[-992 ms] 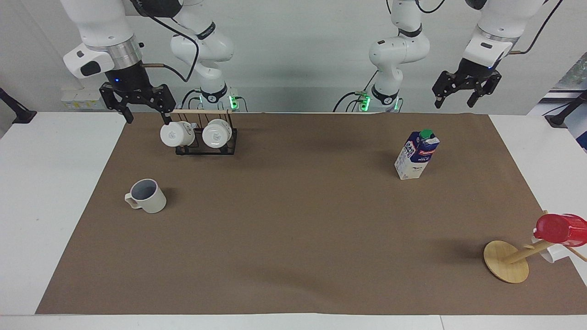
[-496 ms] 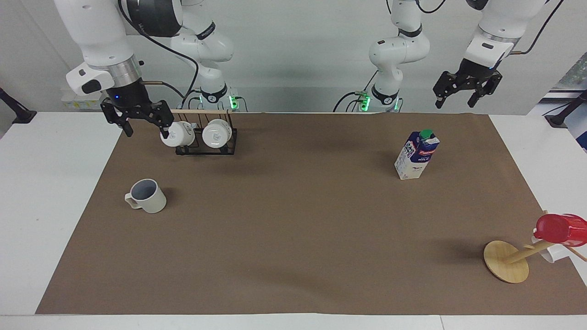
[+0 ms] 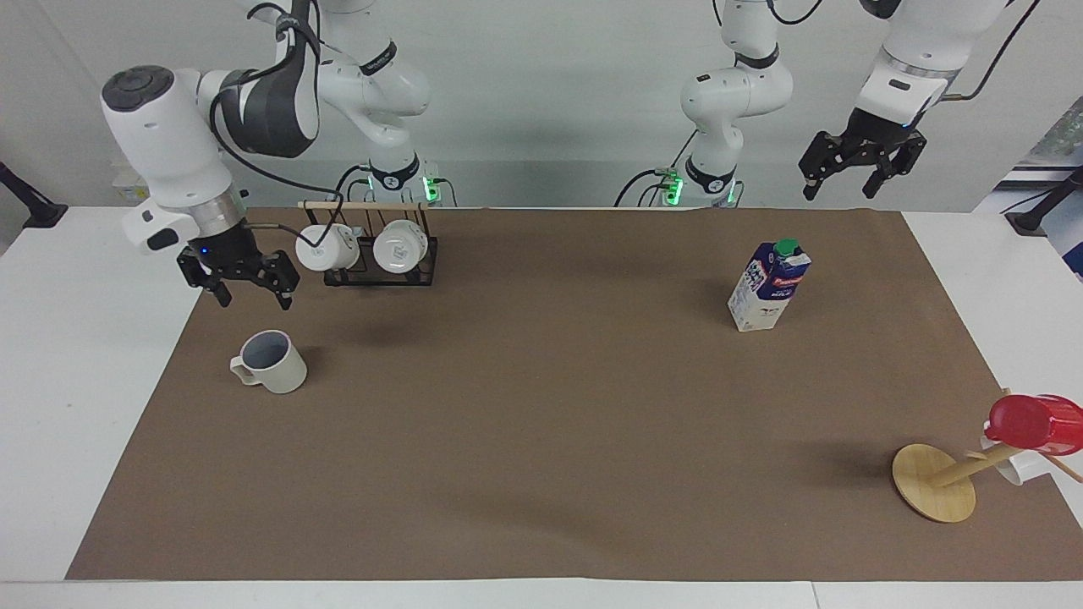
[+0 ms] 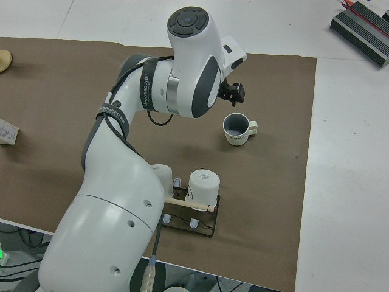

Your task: Place cup and milk on table

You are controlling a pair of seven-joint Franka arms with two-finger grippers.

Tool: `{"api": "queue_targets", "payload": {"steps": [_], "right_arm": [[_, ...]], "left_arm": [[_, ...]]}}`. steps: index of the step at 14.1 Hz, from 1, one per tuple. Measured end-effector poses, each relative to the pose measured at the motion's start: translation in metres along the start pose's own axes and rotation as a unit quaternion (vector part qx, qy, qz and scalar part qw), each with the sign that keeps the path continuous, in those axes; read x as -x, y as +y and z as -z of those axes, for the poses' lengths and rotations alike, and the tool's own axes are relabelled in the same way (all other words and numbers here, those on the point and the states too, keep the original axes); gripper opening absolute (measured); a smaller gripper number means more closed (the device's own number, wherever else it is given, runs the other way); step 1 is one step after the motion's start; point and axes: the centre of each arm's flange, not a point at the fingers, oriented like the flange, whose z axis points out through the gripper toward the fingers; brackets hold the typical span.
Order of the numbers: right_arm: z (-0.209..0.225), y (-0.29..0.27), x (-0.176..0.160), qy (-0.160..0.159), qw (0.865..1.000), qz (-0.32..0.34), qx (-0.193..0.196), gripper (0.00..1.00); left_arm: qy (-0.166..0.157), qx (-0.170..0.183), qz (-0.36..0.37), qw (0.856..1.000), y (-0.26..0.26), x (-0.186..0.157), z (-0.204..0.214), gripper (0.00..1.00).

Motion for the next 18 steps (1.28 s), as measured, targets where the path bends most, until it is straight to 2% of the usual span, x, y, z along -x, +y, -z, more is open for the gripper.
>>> {"api": "queue_targets", "payload": {"steps": [5,7,9,12,13,14,15,18], "right_arm": [[-0.097,-0.002,-0.01,0.009,1.0,0.002,-0.007,1.0],[-0.128,-0.004,-0.008,0.003,1.0,0.003,-0.01,0.96],[-0.142,-0.004,-0.005,-0.007,1.0,0.003,-0.012,0.94],[-0.143,-0.004,-0.004,-0.008,1.0,0.003,-0.012,0.91],[-0.143,-0.004,-0.004,-0.008,1.0,0.003,-0.012,0.86],[-0.143,-0.004,-0.004,-0.008,1.0,0.003,-0.012,0.86],[-0.144,-0.003,-0.004,-0.009,1.0,0.002,-0.012,0.78],[-0.144,-0.003,-0.003,-0.013,1.0,0.002,-0.012,0.43]], "left_arm": [[0.0,0.0,0.0,1.0,0.0,0.0,0.0,1.0],[0.0,0.0,0.0,1.0,0.0,0.0,0.0,1.0],[0.0,0.0,0.0,1.0,0.0,0.0,0.0,1.0],[0.0,0.0,0.0,1.0,0.0,0.0,0.0,1.0],[0.0,0.0,0.0,1.0,0.0,0.0,0.0,1.0],[0.0,0.0,0.0,1.0,0.0,0.0,0.0,1.0],[0.0,0.0,0.0,1.0,0.0,0.0,0.0,1.0],[-0.001,0.0,0.0,1.0,0.0,0.0,0.0,1.0]]}}
